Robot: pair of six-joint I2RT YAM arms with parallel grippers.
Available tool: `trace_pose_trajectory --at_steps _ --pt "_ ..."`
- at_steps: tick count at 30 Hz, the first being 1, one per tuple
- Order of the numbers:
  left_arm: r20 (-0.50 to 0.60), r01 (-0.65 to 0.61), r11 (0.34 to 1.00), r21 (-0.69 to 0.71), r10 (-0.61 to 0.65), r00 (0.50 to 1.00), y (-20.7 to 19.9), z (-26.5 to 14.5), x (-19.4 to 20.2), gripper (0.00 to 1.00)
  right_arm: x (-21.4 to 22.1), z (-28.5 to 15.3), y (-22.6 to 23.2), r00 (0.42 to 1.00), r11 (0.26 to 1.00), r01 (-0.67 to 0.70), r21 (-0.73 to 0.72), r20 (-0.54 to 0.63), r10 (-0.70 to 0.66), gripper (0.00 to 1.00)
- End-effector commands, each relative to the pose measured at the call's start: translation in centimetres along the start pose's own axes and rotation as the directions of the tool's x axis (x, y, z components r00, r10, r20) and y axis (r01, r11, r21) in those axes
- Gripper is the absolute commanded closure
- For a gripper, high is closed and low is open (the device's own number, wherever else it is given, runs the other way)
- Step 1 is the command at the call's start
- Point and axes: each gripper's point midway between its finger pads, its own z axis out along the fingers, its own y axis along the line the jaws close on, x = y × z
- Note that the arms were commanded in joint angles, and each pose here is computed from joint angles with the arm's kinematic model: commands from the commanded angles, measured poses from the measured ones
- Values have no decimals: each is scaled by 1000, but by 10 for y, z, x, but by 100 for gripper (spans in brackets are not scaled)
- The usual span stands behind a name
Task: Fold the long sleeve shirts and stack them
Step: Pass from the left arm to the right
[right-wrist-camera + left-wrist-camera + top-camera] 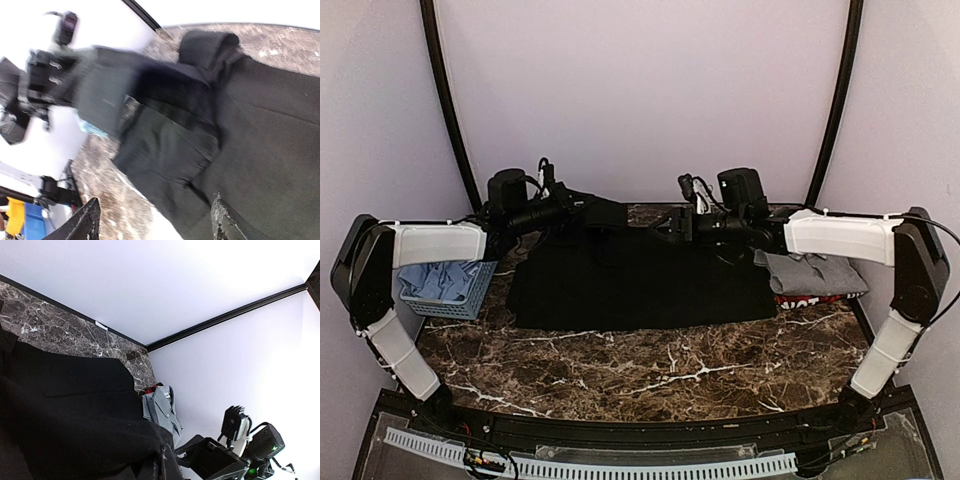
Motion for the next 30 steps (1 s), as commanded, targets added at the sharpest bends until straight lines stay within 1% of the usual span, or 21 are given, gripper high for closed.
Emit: trace_pose_trajectory --at_steps 1,3,6,11,15,21,23,27,28,30 --pt "19 6 997 73 -7 1000 -15 3 5 100 -20 -14 28 990 989 -83 -121 100 96 25" --pt "11 14 997 79 -15 1000 -14 6 10 100 -21 -11 34 986 983 -111 -143 111 128 23" --pt "-3 26 996 89 -25 1000 -14 9 19 100 -21 1 36 982 974 -146 -171 90 163 20" --pt "-14 32 993 112 -30 999 -19 9 28 100 -22 24 37 977 955 -189 -230 53 207 18" --pt "-19 31 992 125 -29 999 -22 8 33 100 -23 39 43 976 938 -204 -280 19 218 19" --pt "-20 21 992 121 -19 1000 -19 7 38 100 -24 50 58 971 901 -229 -368 -24 237 23" --pt "-16 13 993 120 -11 1000 -18 7 39 100 -24 52 62 969 884 -238 -401 -33 246 28" --pt "-12 -1 993 115 2 1000 -14 6 42 100 -24 55 65 963 860 -260 -439 -48 266 43" --pt "-10 -4 993 114 5 1000 -14 6 42 100 -26 55 66 963 860 -258 -441 -45 266 49" --pt "-10 -14 993 118 16 1000 -12 5 44 100 -30 56 63 966 870 -247 -426 -38 255 72"
